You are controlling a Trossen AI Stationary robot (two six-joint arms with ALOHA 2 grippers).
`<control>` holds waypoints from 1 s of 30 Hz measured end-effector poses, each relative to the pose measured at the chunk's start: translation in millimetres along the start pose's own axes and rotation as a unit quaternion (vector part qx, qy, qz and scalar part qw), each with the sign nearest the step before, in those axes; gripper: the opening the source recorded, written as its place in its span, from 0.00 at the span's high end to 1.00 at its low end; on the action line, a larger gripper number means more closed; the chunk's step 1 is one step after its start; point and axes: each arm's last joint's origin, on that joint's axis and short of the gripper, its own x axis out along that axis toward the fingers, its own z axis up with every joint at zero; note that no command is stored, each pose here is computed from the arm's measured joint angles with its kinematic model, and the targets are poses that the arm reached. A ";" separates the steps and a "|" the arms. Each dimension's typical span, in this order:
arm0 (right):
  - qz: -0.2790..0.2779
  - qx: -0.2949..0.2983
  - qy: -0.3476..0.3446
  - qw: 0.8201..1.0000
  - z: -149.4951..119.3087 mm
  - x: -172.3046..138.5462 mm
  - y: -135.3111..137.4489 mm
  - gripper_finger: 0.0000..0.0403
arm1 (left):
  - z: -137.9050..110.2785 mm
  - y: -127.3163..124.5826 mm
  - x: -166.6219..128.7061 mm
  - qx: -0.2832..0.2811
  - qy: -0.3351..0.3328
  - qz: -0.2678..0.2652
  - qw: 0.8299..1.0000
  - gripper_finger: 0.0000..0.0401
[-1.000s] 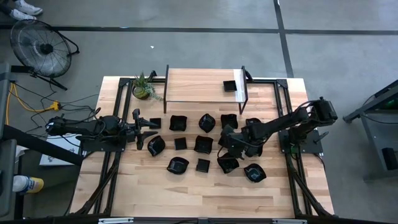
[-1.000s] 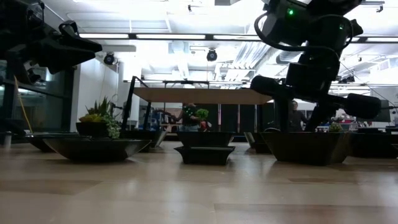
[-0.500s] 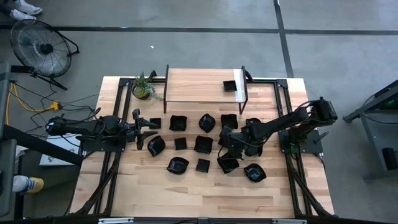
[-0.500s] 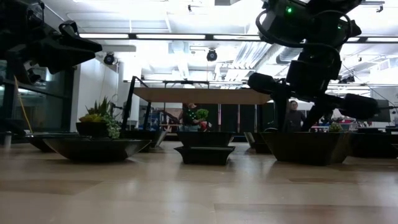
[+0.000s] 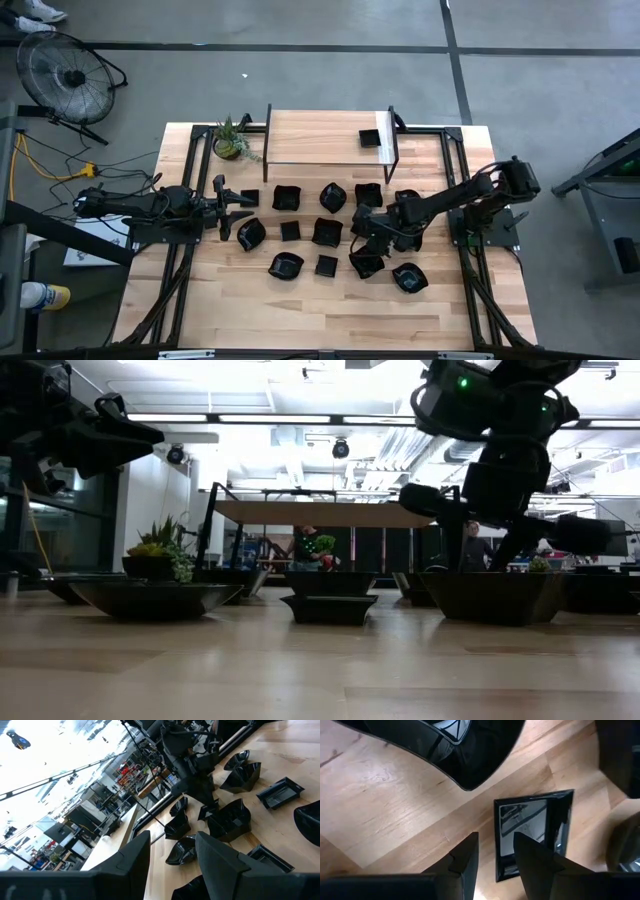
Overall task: Pick & Place Mini shaped plates
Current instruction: Stack the black square plate on top of the black square plate on the shelf
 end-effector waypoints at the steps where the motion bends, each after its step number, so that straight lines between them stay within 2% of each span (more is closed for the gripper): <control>1: 0.001 0.000 0.001 1.000 0.5 2.8 0.1 0.71 | 0.0 0.0 0.0 0.000 0.000 0.000 1.000 0.62; 14: -0.034 0.014 0.046 0.998 -1.3 6.2 -1.9 0.72 | 0.1 0.1 0.0 0.000 0.000 0.000 1.000 0.62; 21: -0.022 0.029 0.063 0.997 -3.1 5.8 1.9 0.81 | 0.0 0.0 0.0 0.000 0.000 0.000 1.000 0.62; 30: -0.022 0.015 0.059 0.998 2.9 4.7 6.5 0.91 | 0.0 0.1 0.0 0.000 0.000 0.000 1.000 0.62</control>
